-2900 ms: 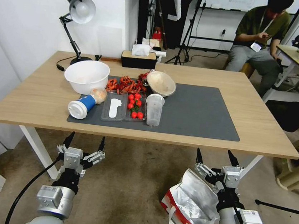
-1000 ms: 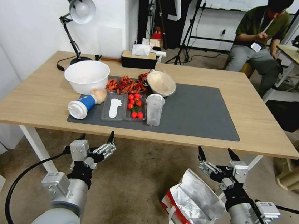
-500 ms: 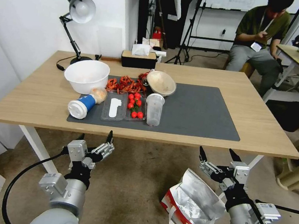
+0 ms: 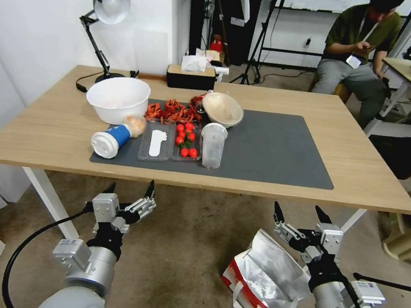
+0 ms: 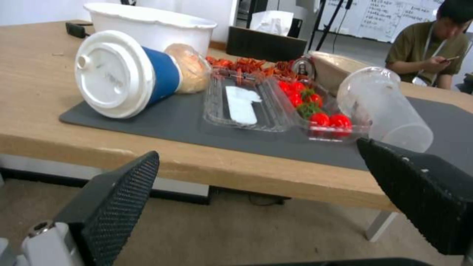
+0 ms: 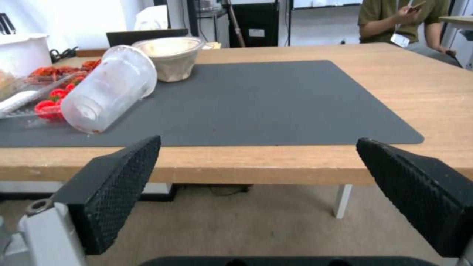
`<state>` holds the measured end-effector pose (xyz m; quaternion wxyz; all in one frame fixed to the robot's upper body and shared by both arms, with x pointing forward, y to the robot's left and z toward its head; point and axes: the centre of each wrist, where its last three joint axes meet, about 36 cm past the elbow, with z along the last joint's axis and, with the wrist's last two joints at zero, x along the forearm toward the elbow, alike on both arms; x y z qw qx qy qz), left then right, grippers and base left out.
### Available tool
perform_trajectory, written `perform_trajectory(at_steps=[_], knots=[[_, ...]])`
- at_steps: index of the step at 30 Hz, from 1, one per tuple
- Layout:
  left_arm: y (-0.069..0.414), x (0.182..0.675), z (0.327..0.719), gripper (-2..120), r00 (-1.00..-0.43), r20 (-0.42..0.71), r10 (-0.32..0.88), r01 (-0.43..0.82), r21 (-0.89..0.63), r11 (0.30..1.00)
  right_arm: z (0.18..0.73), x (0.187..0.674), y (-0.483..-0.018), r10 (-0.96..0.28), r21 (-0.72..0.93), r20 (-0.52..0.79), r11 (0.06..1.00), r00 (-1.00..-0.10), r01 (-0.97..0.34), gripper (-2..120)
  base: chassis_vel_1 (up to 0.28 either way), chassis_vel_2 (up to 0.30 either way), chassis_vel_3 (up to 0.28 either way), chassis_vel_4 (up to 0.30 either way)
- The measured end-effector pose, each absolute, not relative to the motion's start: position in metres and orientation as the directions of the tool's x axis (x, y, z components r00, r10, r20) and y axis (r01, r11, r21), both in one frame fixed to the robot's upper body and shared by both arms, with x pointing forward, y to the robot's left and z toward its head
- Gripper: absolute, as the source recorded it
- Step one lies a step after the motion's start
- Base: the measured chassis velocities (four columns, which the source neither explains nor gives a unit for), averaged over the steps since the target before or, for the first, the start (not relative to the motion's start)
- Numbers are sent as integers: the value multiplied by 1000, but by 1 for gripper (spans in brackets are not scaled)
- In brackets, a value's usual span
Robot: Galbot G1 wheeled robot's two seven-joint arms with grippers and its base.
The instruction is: Pick up the food delivery bag from the floor and place it on the table.
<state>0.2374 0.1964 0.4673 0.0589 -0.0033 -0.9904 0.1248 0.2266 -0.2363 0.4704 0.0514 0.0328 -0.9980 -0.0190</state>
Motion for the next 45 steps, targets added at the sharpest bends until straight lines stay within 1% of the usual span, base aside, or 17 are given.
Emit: perform_trajectory(at_steps=[17,31,45], knots=[[197,238,464,100,-993,113,34,5,-243,970,468,225,-234,-61,49,104,997,-993,-56,100,0,0,0,0],[200,238,459,100,-992,90,88,67,-212,975,465,223,-236,-69,48,114,997,-991,-64,100,0,0,0,0],[202,238,455,100,-989,86,119,101,-191,976,464,222,-240,-70,39,119,997,-990,-66,100,0,0,0,0]])
